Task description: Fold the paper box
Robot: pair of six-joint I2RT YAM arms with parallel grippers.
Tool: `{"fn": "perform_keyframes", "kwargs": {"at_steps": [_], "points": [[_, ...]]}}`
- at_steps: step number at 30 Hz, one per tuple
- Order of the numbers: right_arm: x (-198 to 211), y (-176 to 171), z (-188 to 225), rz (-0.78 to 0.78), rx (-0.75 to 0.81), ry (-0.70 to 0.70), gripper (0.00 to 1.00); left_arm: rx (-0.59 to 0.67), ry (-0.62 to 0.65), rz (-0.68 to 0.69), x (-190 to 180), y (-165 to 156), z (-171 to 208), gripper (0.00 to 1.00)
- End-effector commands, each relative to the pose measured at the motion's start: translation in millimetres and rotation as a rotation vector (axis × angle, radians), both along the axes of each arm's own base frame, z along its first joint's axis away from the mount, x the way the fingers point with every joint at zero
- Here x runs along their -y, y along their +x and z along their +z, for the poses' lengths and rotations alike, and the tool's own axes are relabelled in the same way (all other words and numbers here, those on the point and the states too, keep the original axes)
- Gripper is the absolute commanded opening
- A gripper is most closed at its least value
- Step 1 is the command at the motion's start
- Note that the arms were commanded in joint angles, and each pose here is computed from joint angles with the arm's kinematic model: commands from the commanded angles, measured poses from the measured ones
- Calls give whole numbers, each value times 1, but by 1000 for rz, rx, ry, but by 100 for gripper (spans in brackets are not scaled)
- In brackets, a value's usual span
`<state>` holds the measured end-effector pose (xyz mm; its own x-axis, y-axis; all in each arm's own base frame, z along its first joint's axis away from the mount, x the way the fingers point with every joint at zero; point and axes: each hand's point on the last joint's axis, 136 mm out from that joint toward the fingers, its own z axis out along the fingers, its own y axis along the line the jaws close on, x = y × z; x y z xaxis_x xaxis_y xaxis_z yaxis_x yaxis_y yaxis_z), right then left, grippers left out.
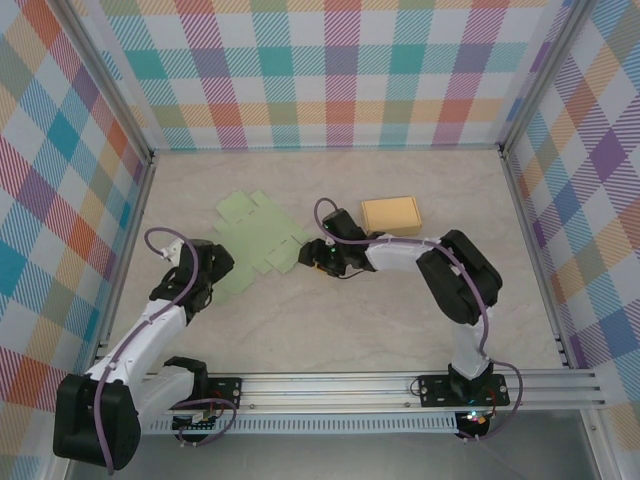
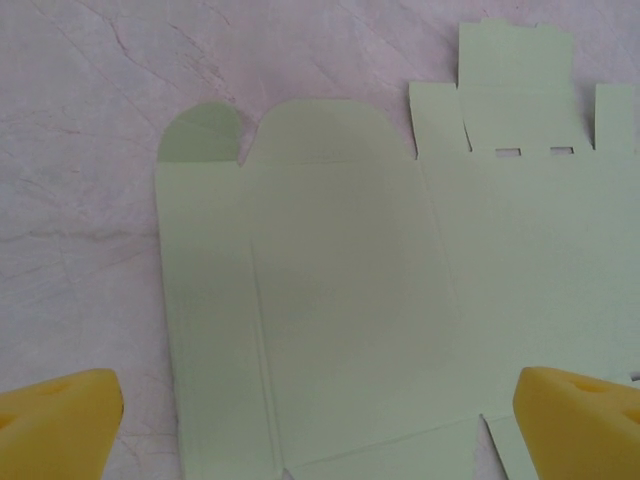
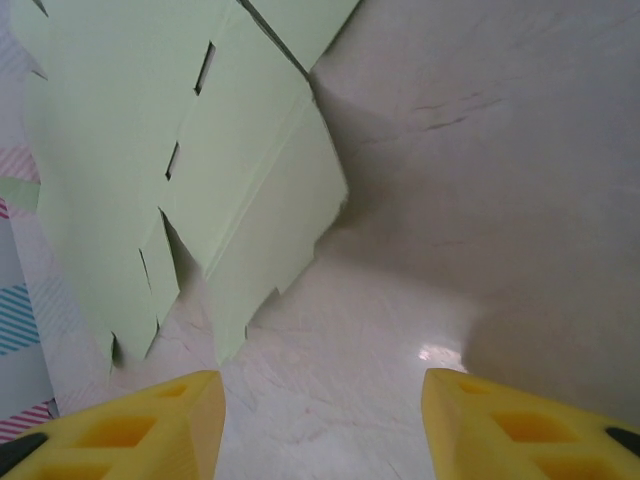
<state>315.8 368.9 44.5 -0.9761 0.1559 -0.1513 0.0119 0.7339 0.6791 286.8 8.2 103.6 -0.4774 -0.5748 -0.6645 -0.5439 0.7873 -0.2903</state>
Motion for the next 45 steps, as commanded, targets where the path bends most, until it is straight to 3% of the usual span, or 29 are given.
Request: {"fn": "perform_keyframes", "kwargs": {"at_steps": [1, 10, 15, 18, 22, 31, 38, 41, 45], "points": [[-23, 12, 11, -25, 13, 68, 52, 17, -9, -1, -1, 9, 1, 100], [-45, 21, -6, -26, -24, 81, 47, 1, -22, -25, 3, 11, -2, 100], [-51, 29, -14, -35, -15, 75, 37, 0, -26, -32, 4, 11, -2, 100], [-50, 34, -16, -33, 13, 47, 24, 1, -34, -42, 7, 11, -1, 100], [-37, 38, -6, 8, 112, -41, 0, 26, -50, -75, 12, 12, 8, 100], [11, 29, 55, 243, 517, -255, 0, 200, -103, -200, 34, 31, 63, 100], [55, 11, 98, 404, 753, -365, 0, 352, -29, -365, 53, 59, 122, 100], [69, 0, 109, 476, 827, -374, 0, 384, 11, -468, 66, 75, 139, 100], [85, -12, 114, 570, 909, -398, 0, 453, 74, -751, 106, 95, 163, 97]]}}
